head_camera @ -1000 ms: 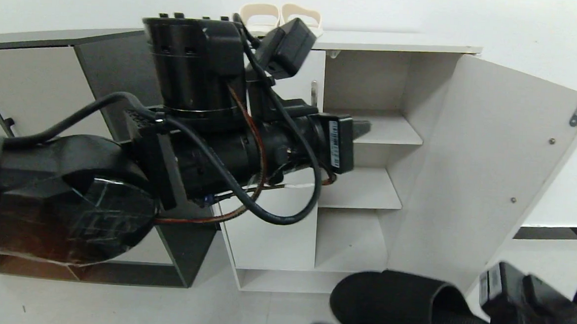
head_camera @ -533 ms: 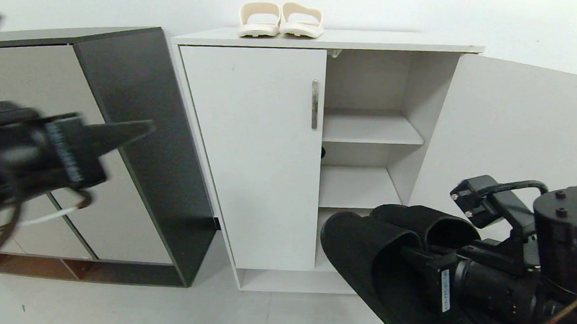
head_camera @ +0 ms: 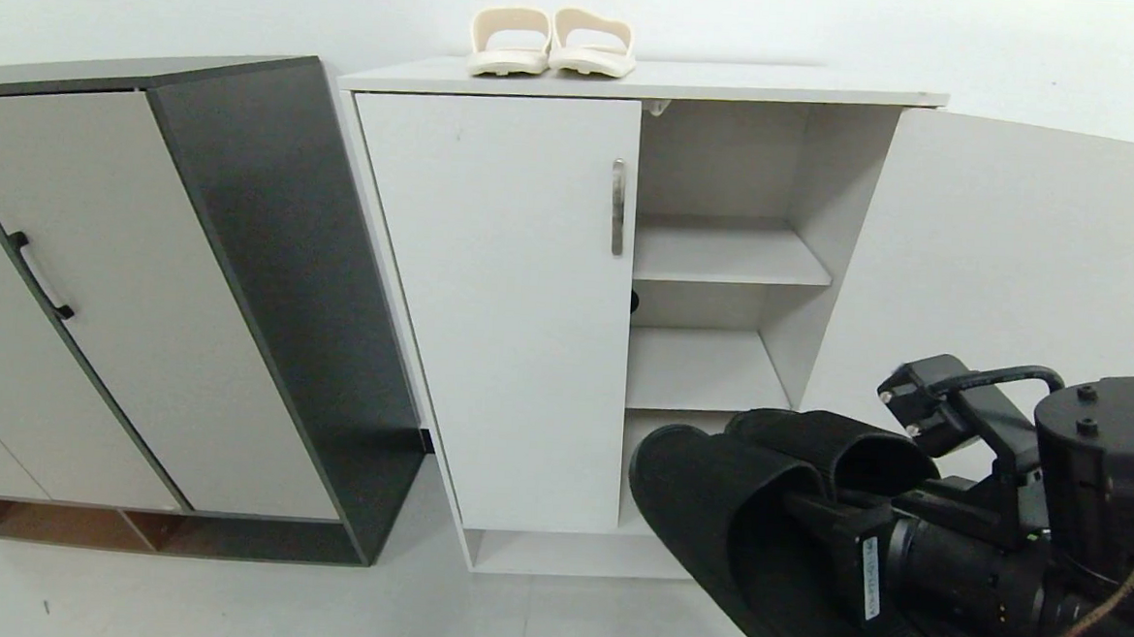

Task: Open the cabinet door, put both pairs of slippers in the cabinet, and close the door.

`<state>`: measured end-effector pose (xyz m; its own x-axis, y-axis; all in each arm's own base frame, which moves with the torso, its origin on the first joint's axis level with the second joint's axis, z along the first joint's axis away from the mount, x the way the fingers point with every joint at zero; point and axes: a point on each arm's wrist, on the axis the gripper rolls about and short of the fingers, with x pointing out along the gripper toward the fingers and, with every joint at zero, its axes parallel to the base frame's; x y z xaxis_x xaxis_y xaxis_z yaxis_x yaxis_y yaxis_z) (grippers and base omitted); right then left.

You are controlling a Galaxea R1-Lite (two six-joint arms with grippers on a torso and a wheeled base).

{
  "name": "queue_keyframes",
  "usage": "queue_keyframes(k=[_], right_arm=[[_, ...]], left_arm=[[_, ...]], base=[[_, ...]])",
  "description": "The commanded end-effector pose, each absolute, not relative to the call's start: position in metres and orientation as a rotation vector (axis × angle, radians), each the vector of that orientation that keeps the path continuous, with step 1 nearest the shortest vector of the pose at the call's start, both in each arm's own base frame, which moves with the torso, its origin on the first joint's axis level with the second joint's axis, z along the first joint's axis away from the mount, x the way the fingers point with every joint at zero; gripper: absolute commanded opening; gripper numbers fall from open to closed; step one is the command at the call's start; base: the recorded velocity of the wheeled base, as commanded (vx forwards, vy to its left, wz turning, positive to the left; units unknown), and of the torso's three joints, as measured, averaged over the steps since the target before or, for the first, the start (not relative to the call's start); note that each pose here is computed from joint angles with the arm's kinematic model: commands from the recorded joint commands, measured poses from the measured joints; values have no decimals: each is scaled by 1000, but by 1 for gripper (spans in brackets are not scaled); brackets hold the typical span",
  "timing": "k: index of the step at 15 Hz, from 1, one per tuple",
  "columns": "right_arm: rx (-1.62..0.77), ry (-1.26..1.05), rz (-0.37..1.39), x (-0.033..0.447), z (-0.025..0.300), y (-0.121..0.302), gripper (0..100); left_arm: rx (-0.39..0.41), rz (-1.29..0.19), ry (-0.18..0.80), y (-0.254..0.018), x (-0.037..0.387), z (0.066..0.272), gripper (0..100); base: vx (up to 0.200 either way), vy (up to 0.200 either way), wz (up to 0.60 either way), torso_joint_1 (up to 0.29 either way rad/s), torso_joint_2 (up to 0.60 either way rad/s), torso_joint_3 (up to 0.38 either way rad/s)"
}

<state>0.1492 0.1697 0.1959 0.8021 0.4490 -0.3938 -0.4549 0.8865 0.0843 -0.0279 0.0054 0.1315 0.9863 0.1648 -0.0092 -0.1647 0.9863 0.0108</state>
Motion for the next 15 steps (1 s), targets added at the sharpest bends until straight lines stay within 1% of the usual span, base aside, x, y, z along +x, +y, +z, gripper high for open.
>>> queue_keyframes(k=[1, 2, 4, 6, 9, 15], right_arm=[[-13, 415, 491, 146, 196, 168, 0], [-10, 409, 498, 146, 196, 168, 0], [-8, 404, 504, 146, 193, 169, 0], [-14, 410, 506, 145, 191, 170, 0], [-30, 425, 511, 144, 186, 172, 0], [-41, 400, 516, 147, 175, 178, 0]], left_arm=[[33, 77, -8, 2, -30, 92, 0], [55, 54, -6, 1, -23, 76, 0], [49, -34, 2, -1, -23, 75, 0], [58, -35, 2, -1, -23, 75, 0], [28, -32, 3, -1, -23, 75, 0], [26, -32, 4, -1, -23, 75, 0]], base=[[0, 0, 0, 0, 0, 0], [0, 0, 0, 0, 0, 0], [0, 0, 0, 0, 0, 0], [0, 0, 0, 0, 0, 0], [0, 0, 0, 0, 0, 0], [0, 0, 0, 0, 0, 0]])
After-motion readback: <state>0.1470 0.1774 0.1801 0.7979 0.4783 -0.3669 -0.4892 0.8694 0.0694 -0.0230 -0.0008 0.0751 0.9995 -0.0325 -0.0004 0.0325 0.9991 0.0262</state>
